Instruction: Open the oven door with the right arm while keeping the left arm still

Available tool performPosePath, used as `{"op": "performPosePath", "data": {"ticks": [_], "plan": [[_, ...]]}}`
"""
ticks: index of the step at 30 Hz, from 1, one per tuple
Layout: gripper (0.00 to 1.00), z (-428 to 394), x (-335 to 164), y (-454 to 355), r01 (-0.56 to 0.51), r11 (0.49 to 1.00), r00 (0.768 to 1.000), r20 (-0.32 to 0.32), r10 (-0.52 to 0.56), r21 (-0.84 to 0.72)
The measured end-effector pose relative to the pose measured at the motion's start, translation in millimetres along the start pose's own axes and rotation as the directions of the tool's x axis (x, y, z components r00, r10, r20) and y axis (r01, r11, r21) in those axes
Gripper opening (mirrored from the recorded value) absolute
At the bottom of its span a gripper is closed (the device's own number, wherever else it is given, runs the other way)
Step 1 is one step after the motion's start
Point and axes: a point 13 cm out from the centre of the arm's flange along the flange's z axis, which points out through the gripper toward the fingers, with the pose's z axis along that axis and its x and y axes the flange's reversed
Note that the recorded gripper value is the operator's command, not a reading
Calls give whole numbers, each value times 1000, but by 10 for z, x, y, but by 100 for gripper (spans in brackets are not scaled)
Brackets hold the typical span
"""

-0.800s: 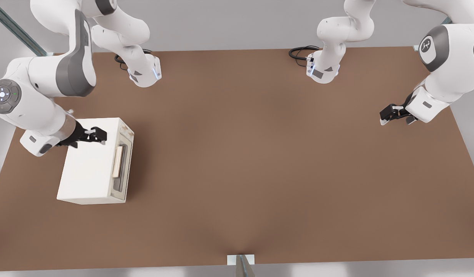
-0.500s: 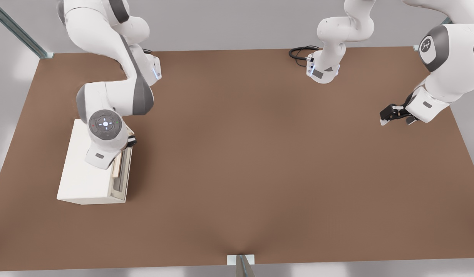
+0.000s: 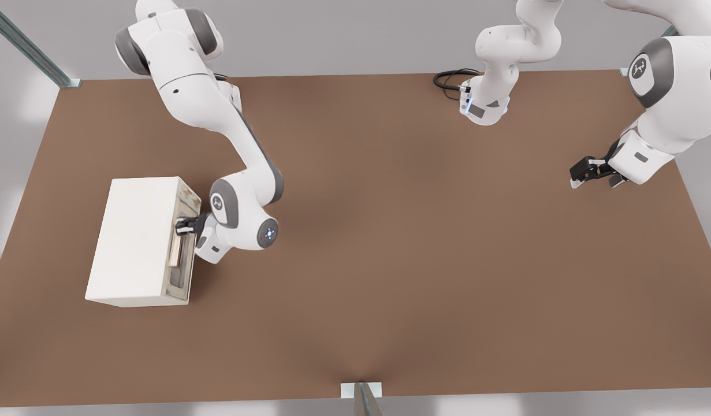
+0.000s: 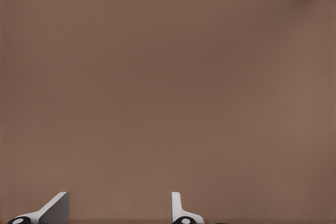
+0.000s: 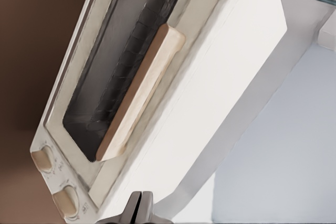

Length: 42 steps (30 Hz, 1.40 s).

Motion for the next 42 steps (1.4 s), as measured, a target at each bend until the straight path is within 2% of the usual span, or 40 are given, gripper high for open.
{"op": "performPosePath", "data": {"ticks": [10,20,31,36,37,38,40,41,42], "plan": [[0,291,-180,170,-172,985,985,10,172,9],[0,485,-402,89,-305,952,951,43,306,-24],[0,512,-450,111,-362,931,930,56,364,-32],[0,197,-483,365,-357,932,926,107,362,-64],[3,43,-494,456,-355,929,923,122,366,-100],[15,-117,-510,501,-361,921,915,133,380,-149],[18,-486,-447,385,-382,879,891,140,433,-286],[33,-652,-344,159,-399,829,873,116,474,-392],[59,-731,-245,-144,-415,763,855,73,513,-496]]}}
